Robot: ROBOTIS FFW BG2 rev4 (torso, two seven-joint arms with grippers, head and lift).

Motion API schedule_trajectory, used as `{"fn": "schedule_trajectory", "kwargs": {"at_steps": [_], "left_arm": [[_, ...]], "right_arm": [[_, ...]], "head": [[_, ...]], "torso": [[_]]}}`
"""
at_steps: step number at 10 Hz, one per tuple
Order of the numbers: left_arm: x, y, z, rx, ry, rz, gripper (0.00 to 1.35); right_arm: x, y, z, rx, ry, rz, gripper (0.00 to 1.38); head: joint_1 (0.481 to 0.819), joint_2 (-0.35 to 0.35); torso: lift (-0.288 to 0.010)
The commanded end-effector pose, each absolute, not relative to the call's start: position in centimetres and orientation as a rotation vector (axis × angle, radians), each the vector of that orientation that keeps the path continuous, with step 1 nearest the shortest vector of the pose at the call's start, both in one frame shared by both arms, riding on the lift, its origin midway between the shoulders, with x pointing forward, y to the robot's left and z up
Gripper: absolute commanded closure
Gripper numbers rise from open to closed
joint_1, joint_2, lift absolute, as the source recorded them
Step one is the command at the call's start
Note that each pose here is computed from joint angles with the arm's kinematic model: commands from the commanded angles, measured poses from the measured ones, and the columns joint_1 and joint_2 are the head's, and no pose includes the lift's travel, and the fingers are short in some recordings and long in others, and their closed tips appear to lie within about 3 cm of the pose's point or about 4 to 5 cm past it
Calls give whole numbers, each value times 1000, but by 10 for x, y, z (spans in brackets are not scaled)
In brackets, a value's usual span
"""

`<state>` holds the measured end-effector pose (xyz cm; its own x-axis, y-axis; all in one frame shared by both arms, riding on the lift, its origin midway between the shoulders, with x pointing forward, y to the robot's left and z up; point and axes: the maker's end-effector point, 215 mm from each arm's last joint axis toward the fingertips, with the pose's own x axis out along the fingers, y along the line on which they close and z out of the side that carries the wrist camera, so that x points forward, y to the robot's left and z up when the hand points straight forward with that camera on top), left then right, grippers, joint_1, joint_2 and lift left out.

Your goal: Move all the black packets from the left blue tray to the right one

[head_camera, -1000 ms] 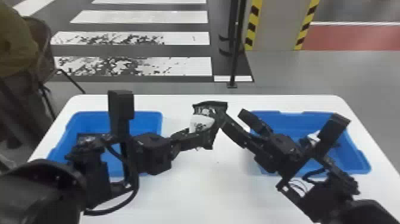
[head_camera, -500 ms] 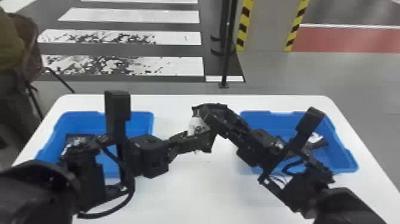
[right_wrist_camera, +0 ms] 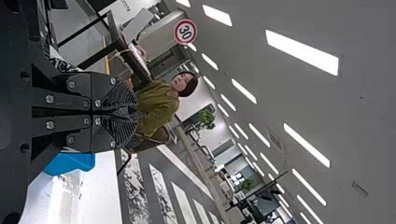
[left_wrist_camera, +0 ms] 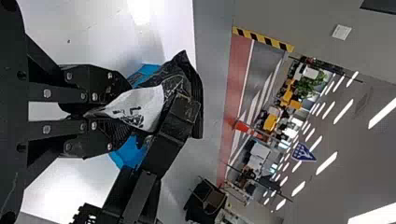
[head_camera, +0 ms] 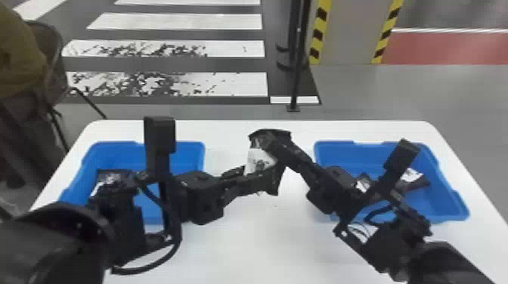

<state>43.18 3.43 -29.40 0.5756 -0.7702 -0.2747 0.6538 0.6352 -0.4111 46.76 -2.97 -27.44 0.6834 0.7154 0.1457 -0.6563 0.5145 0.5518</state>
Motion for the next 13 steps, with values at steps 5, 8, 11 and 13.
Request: {"fn": "schedule_trajectory", "kwargs": {"at_steps": [5,8,11,13], "left_arm": [[440,111,-266,-341,284,-660,142],[423,206,-290,-304,328,-430,147],[424,263,-293,-237,329,-297,159],[418,303,-305,-201,368,-201,162]], "right_arm": [[518,-145,-292,479,54,589,1276],[568,-256,-358,355,147,351,1276],[577,-311,-405,284,217,229,507],[534,-322,-364,165,102,101,50]], "head": [[695,-22],[695,-50],[695,-52],[695,-55]], "torso": [[-140],[-140],[-140],[-140]]}}
